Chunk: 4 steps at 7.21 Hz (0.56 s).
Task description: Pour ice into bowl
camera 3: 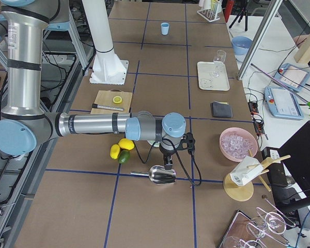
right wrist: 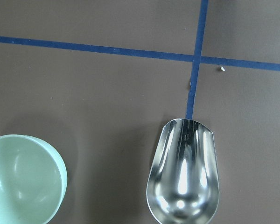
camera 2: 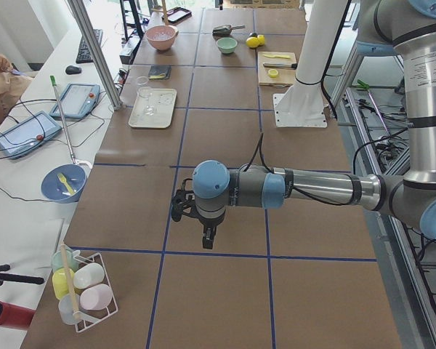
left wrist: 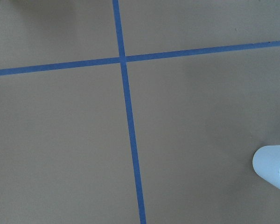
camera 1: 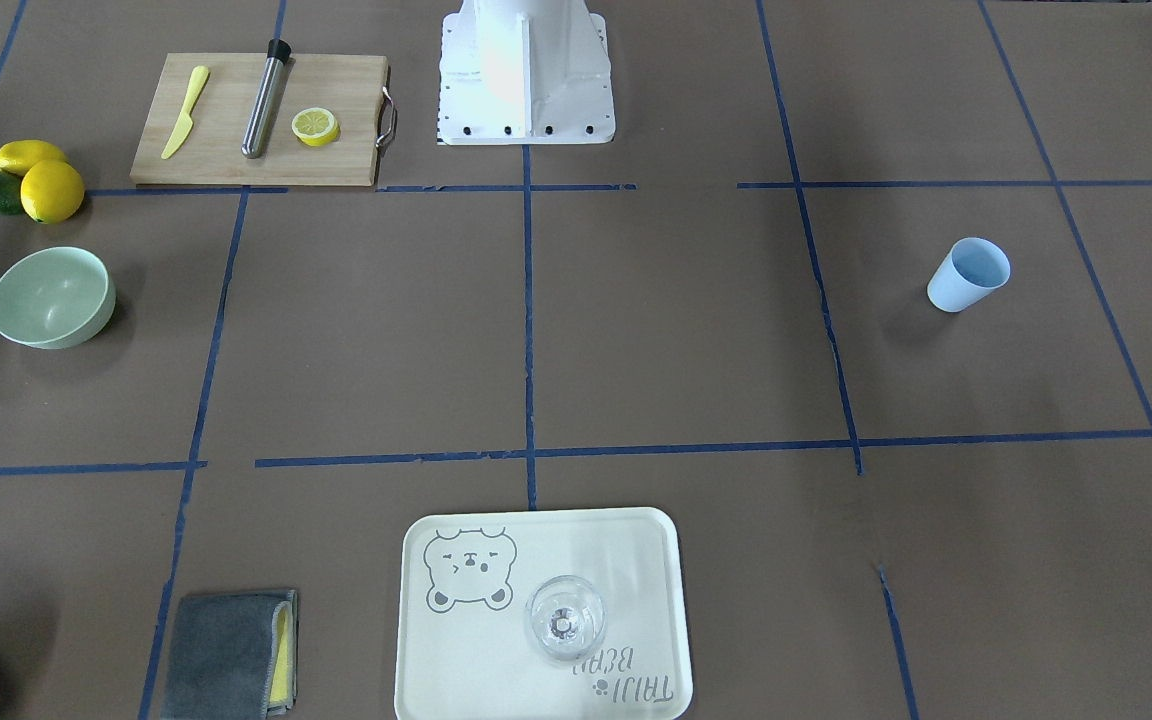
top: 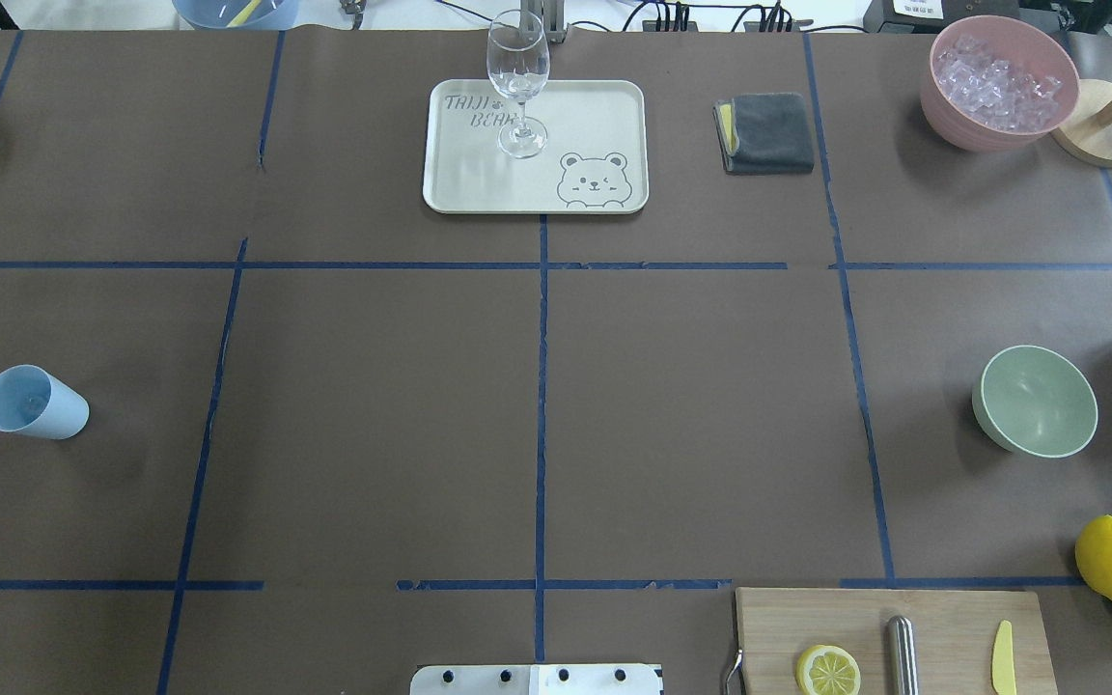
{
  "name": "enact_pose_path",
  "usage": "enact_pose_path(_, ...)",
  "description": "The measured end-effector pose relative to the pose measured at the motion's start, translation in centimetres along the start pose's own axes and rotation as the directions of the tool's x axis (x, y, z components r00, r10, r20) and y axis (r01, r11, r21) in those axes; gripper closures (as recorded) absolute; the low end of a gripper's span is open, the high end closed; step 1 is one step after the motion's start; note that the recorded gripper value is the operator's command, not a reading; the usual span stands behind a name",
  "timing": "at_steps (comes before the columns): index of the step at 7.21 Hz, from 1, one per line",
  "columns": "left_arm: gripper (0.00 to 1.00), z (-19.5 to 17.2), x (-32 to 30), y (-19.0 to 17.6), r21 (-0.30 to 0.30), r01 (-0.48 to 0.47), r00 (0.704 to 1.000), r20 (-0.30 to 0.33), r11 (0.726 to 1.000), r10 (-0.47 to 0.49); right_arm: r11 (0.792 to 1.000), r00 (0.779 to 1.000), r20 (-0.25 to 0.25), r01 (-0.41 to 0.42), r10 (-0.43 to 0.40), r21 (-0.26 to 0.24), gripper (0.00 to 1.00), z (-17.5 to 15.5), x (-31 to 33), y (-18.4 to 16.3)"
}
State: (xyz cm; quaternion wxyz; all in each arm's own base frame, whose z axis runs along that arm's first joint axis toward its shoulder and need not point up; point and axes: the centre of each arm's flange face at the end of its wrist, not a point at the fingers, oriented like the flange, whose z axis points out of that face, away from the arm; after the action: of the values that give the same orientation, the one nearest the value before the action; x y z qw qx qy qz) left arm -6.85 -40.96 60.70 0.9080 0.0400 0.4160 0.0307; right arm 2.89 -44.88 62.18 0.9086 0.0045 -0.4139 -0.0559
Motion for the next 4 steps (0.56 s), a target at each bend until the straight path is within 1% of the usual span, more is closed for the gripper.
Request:
enact_pose_path(1,0.00,-0.21,-0.19,0.19,0.007,-0.014,1.000,0.014,1.000,0.014,1.000,1.000,0.005,0.000,0.000,-0.001,0.00,0.10,0.00,-0.01)
enact_pose_path(2,0.00,-0.37,-0.21,0.27,0.015,-0.049,0.998,0.034,0.999,0.049,1.000,1.000,0.007,0.002,-0.002,0.000,0.00,0.08,-0.09,-0.02)
enact_pose_path(4,0.00,-0.26,-0.22,0.31,0.013,-0.075,0.996,0.043,0.997,0.074,1.000,1.000,0.006,0.005,-0.005,-0.003,0.00,0.24,-0.11,0.15)
